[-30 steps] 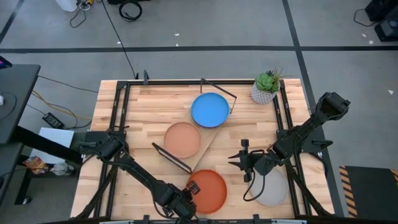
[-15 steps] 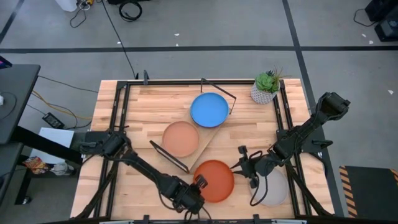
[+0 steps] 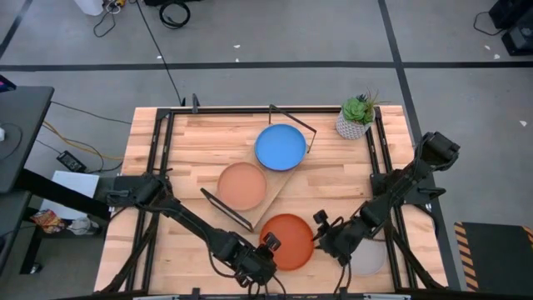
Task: Place and stack plates onto a shelf
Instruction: Stack the orange plate on top of the blue plate on the shelf
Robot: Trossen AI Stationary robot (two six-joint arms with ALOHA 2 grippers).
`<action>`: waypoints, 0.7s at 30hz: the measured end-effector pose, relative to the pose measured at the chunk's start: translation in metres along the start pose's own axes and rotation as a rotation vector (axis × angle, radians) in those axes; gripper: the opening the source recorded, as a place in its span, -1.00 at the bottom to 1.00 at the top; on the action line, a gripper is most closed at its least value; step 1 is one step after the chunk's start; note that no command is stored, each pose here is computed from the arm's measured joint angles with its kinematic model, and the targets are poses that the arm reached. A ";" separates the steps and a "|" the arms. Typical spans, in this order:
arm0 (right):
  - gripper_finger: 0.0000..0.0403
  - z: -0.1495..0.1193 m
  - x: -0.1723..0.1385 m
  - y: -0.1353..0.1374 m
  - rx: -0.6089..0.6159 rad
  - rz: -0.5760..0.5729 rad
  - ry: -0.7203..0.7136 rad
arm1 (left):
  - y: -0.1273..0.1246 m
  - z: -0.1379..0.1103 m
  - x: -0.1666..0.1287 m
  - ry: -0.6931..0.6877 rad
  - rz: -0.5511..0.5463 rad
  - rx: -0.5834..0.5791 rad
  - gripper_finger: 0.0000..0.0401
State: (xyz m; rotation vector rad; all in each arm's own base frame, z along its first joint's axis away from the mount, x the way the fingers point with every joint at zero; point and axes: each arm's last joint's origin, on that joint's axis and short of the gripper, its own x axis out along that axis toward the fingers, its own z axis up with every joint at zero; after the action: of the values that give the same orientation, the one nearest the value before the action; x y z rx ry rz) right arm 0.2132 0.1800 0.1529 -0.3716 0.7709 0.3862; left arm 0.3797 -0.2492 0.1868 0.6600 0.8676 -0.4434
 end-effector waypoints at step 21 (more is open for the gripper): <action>-0.31 0.024 0.038 0.019 -0.255 0.038 0.302 | 0.151 -0.020 -0.177 -0.358 0.303 -0.294 -0.72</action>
State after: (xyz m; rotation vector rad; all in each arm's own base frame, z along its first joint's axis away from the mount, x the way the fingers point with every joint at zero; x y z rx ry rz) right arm 0.2437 0.2148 0.1370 -0.6652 1.0275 0.4725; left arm 0.3572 -0.1101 0.3736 0.4132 0.4692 -0.1474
